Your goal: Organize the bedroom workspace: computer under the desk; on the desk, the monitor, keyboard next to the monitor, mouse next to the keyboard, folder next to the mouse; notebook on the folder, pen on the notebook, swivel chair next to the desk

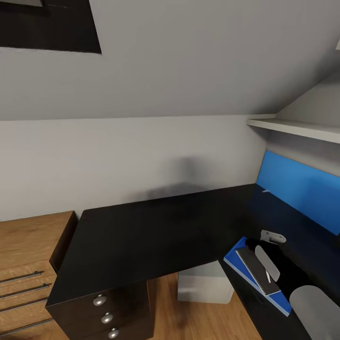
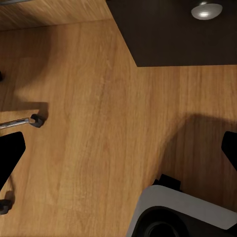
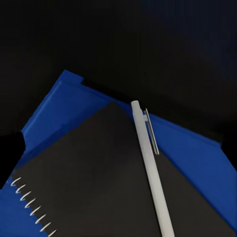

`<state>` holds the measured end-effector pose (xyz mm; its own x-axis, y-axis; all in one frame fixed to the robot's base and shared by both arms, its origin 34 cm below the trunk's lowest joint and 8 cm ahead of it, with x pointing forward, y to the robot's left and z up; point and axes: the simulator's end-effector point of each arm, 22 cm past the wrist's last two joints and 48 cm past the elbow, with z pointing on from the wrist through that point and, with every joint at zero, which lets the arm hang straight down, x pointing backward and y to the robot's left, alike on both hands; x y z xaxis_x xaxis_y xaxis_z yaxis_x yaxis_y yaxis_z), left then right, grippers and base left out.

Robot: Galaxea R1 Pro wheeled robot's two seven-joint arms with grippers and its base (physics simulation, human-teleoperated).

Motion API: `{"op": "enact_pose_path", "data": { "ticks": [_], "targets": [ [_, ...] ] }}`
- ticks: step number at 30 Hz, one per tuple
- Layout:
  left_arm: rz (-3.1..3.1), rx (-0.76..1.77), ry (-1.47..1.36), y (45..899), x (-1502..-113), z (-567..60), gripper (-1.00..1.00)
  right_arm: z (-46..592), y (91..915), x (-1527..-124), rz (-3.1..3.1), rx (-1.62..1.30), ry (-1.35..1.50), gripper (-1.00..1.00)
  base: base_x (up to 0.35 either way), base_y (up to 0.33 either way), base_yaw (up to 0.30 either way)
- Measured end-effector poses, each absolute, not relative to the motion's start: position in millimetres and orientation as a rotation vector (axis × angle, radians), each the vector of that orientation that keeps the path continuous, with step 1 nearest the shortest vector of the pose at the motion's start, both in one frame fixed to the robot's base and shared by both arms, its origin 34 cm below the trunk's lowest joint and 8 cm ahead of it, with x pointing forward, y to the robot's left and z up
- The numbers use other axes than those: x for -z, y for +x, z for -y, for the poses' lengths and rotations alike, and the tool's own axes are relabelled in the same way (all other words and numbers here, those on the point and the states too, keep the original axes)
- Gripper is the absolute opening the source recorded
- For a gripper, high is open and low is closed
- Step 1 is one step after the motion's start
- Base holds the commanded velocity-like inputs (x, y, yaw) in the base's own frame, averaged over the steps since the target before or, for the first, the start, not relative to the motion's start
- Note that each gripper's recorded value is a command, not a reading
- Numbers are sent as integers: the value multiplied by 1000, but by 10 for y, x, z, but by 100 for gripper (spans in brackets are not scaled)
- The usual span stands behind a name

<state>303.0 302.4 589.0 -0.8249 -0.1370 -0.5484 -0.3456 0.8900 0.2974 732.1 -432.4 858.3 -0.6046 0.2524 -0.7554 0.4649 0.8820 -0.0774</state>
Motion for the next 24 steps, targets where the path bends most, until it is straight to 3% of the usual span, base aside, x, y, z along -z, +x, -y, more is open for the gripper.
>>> {"op": "enact_pose_path", "data": {
  "ticks": [11, 14, 24],
  "targets": [
    [-2524, -529, -349, 3029, -5890, -3024, 100, 3951, 7428, -9033, -2175, 262, 430, 100, 0, 0, 0],
    [-2524, -529, -348, 3030, -5890, -3024, 100, 3334, 7432, -8967, -2191, 158, 416, 100, 0, 0, 0],
    [-2524, -529, -348, 3030, -5890, -3021, 100, 2331, 7319, -8877, -2236, 128, 411, 100, -15, 14, 49]
  ]
}}
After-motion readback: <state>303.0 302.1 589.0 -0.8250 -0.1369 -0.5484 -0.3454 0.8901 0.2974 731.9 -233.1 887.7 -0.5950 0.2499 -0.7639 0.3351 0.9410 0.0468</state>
